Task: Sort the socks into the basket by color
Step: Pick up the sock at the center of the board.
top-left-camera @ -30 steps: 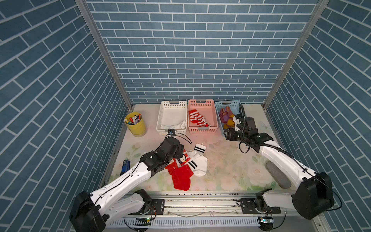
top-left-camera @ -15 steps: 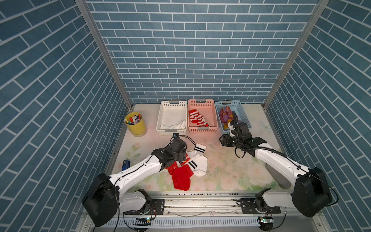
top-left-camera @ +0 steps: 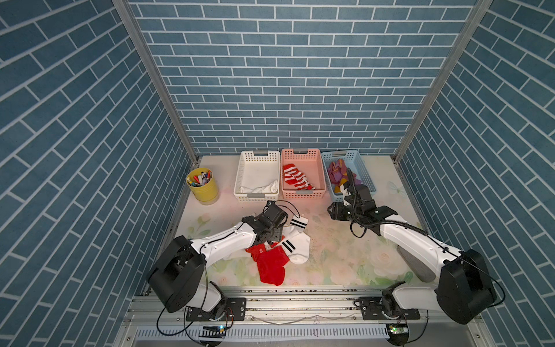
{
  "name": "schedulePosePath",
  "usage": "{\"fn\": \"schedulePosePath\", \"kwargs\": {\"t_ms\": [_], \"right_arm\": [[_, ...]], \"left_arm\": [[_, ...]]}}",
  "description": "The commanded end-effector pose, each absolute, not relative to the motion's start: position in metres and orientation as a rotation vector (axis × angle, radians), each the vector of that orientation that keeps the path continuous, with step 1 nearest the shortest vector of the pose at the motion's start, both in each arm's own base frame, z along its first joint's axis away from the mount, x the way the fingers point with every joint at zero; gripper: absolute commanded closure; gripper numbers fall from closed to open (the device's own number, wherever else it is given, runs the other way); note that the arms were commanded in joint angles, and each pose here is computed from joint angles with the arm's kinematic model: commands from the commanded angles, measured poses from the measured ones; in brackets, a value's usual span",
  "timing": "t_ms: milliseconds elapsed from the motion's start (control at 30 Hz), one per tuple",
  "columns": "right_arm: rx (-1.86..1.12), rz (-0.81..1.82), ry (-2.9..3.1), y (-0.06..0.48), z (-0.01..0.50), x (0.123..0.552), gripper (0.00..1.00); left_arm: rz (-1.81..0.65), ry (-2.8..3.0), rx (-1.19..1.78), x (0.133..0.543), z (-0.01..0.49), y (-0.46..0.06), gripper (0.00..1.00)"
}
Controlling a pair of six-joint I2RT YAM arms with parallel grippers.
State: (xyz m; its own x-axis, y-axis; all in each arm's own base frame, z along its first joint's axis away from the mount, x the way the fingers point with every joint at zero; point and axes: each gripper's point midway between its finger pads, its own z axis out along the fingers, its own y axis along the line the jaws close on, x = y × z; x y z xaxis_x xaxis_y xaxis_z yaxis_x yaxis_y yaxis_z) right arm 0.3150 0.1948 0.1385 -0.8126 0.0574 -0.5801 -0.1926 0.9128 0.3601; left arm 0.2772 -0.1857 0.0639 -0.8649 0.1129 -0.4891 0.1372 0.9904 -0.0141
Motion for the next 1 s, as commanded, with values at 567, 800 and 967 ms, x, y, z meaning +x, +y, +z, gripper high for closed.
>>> {"fn": "schedulePosePath", "kwargs": {"t_ms": [567, 800, 967], "right_arm": [[-0.062, 0.562, 2.446, 0.195, 0.147, 0.312, 0.39], [-0.055, 0.547, 2.445, 0.191, 0.146, 0.31, 0.39], [-0.051, 0.544, 2.442, 0.19, 0.147, 0.31, 0.39]], "left_arm": [[0.003, 2.679, 0.246, 0.291, 0.048, -0.196, 0.7], [-0.021, 2.679, 0.274, 0.291, 0.05, -0.201, 0.91], [-0.023, 2.672, 0.286, 0.293, 0.058, -0.203, 0.97]]}}
